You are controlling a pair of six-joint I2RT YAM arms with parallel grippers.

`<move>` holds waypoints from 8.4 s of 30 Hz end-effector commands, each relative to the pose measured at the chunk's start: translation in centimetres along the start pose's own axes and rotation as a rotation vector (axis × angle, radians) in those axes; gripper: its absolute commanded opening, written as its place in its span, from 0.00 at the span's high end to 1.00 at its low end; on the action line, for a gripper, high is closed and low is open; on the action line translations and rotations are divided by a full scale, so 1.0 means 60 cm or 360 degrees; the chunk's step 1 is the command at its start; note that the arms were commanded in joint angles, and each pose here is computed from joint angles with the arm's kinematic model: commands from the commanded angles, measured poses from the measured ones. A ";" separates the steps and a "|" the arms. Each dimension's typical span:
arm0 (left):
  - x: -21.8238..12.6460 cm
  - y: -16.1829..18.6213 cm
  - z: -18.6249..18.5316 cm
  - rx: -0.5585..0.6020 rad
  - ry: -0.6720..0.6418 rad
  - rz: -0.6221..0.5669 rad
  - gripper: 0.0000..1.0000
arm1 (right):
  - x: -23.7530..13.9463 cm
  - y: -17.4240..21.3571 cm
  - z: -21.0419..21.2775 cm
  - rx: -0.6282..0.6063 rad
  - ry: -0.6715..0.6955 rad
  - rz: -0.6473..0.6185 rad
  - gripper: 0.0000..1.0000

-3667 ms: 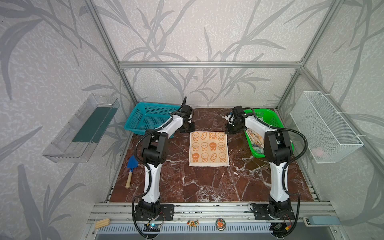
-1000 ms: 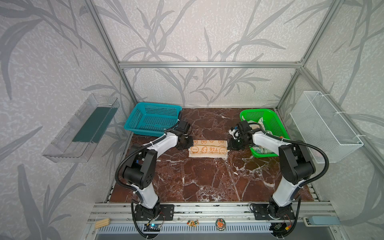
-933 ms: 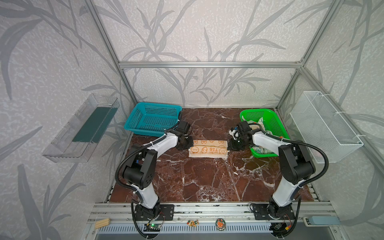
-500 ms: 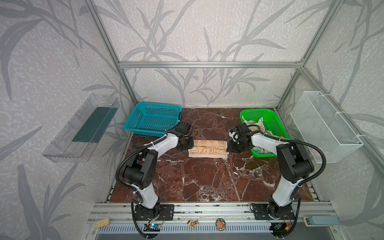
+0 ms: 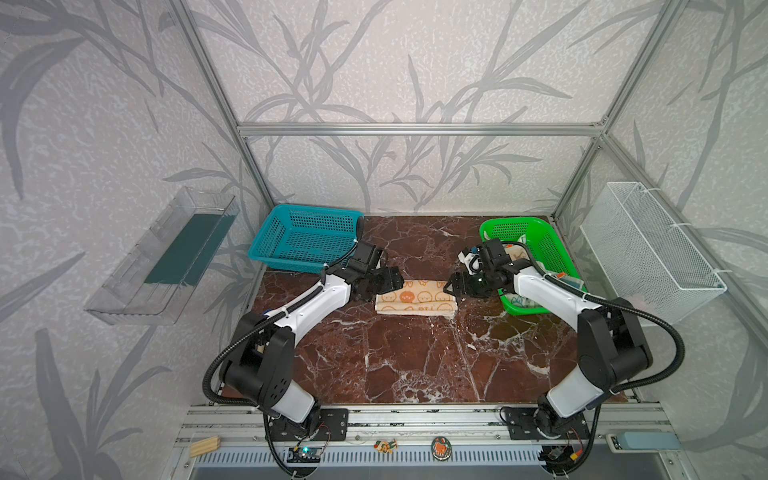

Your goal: Fold and stack the towels

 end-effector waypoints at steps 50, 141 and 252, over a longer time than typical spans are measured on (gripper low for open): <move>0.092 0.005 0.072 0.0081 -0.0529 0.0536 0.04 | 0.075 0.036 -0.043 0.0036 0.0035 0.0220 0.01; -0.027 -0.392 0.267 0.1138 -0.1464 0.0134 1.00 | 0.090 -0.156 0.279 -0.0549 -0.0123 0.0014 0.01; 0.067 0.041 -0.330 0.1814 -0.0369 -0.0845 0.01 | -0.169 -0.055 -0.317 0.0552 0.1562 -0.0381 0.39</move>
Point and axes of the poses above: each gripper's point midway between its finger pads, its own x axis out along the fingers, its own z axis along the line the jaws close on, y = z × x, the point moved 7 cm from there along -x, back along the fingers, and after that the axes turned 1 degree about x, right-handed, at the moved point
